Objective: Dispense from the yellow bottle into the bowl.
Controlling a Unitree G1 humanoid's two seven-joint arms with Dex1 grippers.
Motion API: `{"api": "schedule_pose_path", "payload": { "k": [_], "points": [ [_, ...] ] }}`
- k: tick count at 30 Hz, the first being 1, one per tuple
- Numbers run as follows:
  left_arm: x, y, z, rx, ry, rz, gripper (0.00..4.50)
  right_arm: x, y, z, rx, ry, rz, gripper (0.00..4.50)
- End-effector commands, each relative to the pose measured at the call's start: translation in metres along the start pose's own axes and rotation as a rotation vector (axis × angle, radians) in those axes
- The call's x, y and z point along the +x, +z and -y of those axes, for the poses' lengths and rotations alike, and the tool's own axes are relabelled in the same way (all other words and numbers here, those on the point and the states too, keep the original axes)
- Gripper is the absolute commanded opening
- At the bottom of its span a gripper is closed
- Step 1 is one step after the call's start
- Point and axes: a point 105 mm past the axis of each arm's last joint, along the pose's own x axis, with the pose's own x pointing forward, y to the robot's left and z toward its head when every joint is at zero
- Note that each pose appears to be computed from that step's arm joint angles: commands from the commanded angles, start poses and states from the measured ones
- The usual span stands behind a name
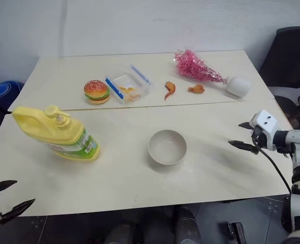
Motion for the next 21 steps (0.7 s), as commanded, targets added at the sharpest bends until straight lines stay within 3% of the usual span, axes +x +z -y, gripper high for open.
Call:
{"api": "schedule_pose_path", "payload": {
  "k": [1, 9, 16, 21],
  "points": [
    [-0.001, 0.005, 0.003, 0.041, -0.034, 0.006, 4.5, -0.008, 0.006, 0.007, -0.026, -0.028, 0.015, 4.45],
    [0.006, 0.008, 0.006, 0.028, -0.032, 0.03, 4.5, -0.01, 0.002, 0.006, -0.002, -0.035, 0.022, 4.45],
    [0.011, 0.034, 0.003, -0.001, -0.041, 0.128, 4.5, -0.007, 0.005, 0.0, 0.04, 0.025, 0.038, 4.45],
    [0.012, 0.058, 0.013, 0.032, -0.145, 0.17, 4.5, -0.001, 0.024, -0.007, -0.018, 0.085, 0.087, 4.45]
  ]
}}
